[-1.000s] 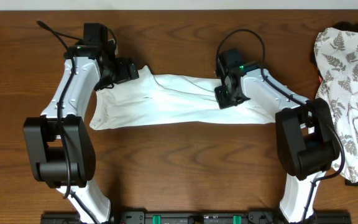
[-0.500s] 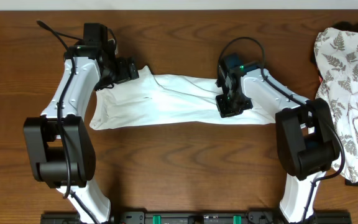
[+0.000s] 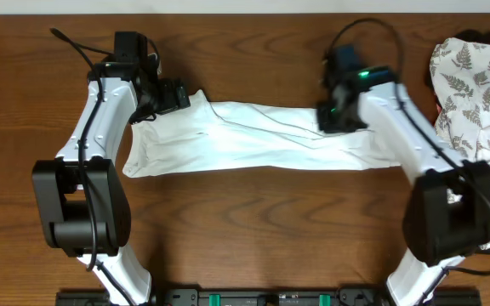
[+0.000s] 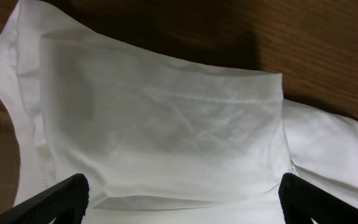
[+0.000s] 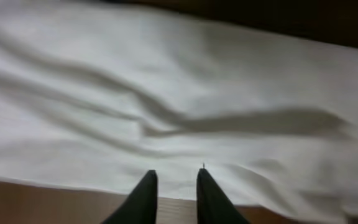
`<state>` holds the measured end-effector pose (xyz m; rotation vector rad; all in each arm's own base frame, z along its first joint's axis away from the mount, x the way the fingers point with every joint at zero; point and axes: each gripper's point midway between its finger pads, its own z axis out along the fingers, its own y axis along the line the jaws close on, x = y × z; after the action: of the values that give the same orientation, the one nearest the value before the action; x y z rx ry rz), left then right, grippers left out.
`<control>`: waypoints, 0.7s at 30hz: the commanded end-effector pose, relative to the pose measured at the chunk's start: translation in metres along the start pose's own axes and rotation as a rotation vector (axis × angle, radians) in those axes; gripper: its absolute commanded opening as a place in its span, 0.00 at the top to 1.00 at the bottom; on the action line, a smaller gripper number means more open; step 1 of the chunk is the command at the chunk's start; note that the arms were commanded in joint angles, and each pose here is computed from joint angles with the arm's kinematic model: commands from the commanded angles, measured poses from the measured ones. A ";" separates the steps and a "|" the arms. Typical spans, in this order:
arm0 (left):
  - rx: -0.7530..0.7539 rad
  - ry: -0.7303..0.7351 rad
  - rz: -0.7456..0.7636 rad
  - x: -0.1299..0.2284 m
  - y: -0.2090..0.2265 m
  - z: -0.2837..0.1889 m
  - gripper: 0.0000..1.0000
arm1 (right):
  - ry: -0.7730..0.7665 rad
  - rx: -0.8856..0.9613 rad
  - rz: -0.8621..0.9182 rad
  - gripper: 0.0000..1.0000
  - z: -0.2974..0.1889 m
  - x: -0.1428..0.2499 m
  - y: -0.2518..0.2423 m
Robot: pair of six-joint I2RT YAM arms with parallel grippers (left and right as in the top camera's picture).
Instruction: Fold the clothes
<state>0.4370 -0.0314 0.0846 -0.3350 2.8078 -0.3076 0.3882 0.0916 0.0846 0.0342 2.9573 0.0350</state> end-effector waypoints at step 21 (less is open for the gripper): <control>-0.009 -0.020 0.005 -0.005 0.002 -0.006 0.02 | -0.009 0.092 0.372 0.65 0.004 -0.008 -0.076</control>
<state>0.4371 -0.0314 0.0846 -0.3349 2.8074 -0.3076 0.3949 0.0206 0.0836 0.5252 2.9162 -0.0298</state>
